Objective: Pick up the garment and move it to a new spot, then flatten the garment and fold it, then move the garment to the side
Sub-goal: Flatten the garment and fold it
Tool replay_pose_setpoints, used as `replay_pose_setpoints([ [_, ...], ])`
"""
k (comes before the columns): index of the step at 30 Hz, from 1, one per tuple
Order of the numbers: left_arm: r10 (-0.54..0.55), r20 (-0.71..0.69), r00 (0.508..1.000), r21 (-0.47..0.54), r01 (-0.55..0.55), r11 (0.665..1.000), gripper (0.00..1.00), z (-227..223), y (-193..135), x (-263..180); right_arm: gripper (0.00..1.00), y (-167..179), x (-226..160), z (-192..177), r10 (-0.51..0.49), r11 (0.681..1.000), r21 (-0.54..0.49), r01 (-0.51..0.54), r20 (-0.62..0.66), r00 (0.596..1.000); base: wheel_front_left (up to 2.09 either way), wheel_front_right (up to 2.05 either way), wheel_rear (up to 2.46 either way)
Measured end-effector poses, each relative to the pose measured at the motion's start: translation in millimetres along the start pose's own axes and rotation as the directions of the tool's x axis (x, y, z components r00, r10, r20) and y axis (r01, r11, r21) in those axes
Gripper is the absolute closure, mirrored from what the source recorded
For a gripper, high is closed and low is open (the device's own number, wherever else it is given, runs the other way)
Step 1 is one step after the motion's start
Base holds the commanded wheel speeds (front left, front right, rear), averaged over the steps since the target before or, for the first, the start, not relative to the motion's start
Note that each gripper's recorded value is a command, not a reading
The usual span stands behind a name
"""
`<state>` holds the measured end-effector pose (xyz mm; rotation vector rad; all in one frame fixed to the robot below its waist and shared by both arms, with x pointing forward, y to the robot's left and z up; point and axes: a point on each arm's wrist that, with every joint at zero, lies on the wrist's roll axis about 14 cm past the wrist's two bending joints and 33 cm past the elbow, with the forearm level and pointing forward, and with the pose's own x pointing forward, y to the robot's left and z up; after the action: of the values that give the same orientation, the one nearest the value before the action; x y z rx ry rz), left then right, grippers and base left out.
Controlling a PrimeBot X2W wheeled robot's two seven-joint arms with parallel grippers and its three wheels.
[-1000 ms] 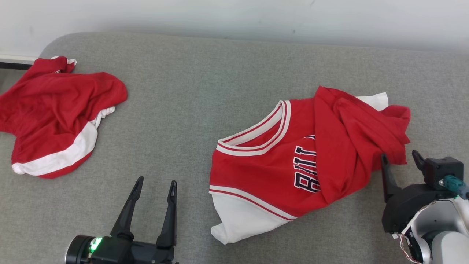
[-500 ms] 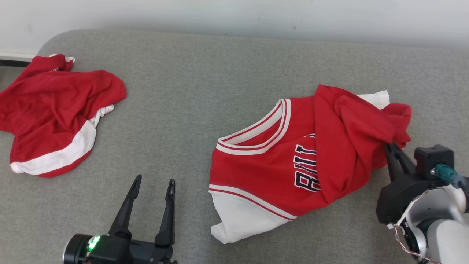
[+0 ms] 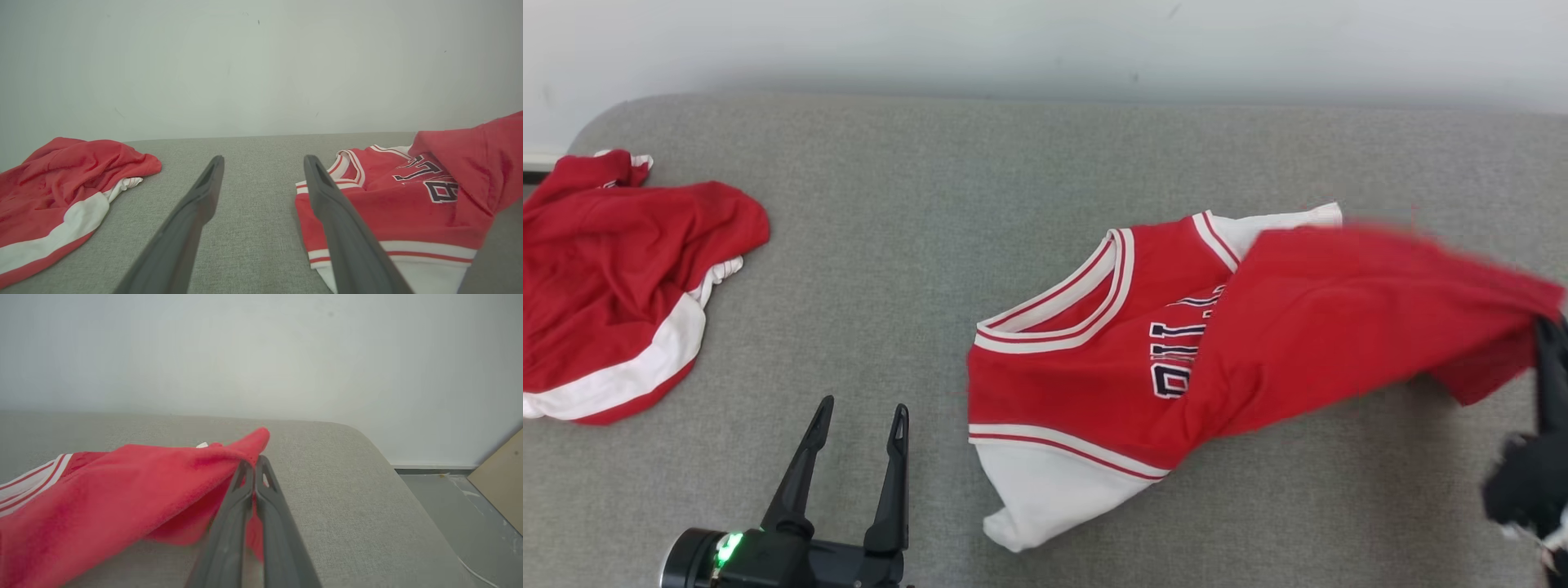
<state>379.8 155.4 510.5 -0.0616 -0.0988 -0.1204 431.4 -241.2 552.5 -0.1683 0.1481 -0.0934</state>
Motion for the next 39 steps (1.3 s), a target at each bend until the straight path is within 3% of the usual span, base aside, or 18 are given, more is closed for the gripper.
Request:
replay_pose_setpoints([
  [6, -0.018, 0.009, 1.000, -0.002, 0.018, 1.000, 0.00, 3.1, -5.2, -0.9, 1.00, -35.3, -35.2, -54.0, -0.101, 0.993, 0.040, 0.111, -0.208, 0.973, 0.00, 0.00, 0.00],
  [12, -0.025, 0.012, 1.000, 0.004, 0.025, 1.000, 0.00, 4.5, -6.7, -1.4, 1.00, -33.2, -75.7, -138.2, -0.064, 0.987, 0.095, 0.127, -0.494, 0.867, 0.00, 0.00, 0.00],
  [13, -0.028, 0.013, 1.000, 0.004, 0.028, 1.000, 0.00, 4.7, -7.3, -1.3, 0.64, -35.7, -78.4, -144.2, -0.069, 0.986, 0.098, 0.138, -0.509, 0.858, 0.00, 0.00, 0.00],
  [14, -0.030, 0.014, 0.999, 0.004, 0.030, 1.000, 0.00, 4.9, -8.0, -1.3, 0.64, -37.1, -80.4, -149.2, -0.072, 0.984, 0.102, 0.145, -0.520, 0.851, 0.00, 0.00, 0.00],
  [15, -0.032, 0.014, 0.999, 0.006, 0.032, 0.999, 0.00, 4.9, -8.6, -1.5, 0.00, -39.1, -83.1, -155.0, -0.074, 0.981, 0.112, 0.157, -0.535, 0.841, 0.00, 0.00, 0.00],
  [22, -0.039, 0.011, 0.999, 0.011, 0.038, 0.999, 0.00, 4.9, -10.5, -5.5, 0.00, -54.5, -84.2, -144.1, -0.113, 0.970, 0.136, 0.204, -0.488, 0.865, 0.00, 0.00, 0.00],
  [30, -0.054, -0.054, 0.997, -0.039, 0.052, 0.998, 0.00, -15.8, -16.9, -13.2, 0.00, -70.2, -64.0, -82.5, -0.179, 0.963, 0.155, 0.222, -0.253, 0.951, 0.00, 0.00, 0.00],
  [39, -0.176, -0.221, 0.959, -0.119, 0.152, 0.981, 0.00, -55.1, -47.3, -12.9, 0.00, -31.0, -51.4, -23.2, -0.073, 0.976, 0.205, 0.072, -0.004, 0.997, 0.00, 0.00, 0.00],
])
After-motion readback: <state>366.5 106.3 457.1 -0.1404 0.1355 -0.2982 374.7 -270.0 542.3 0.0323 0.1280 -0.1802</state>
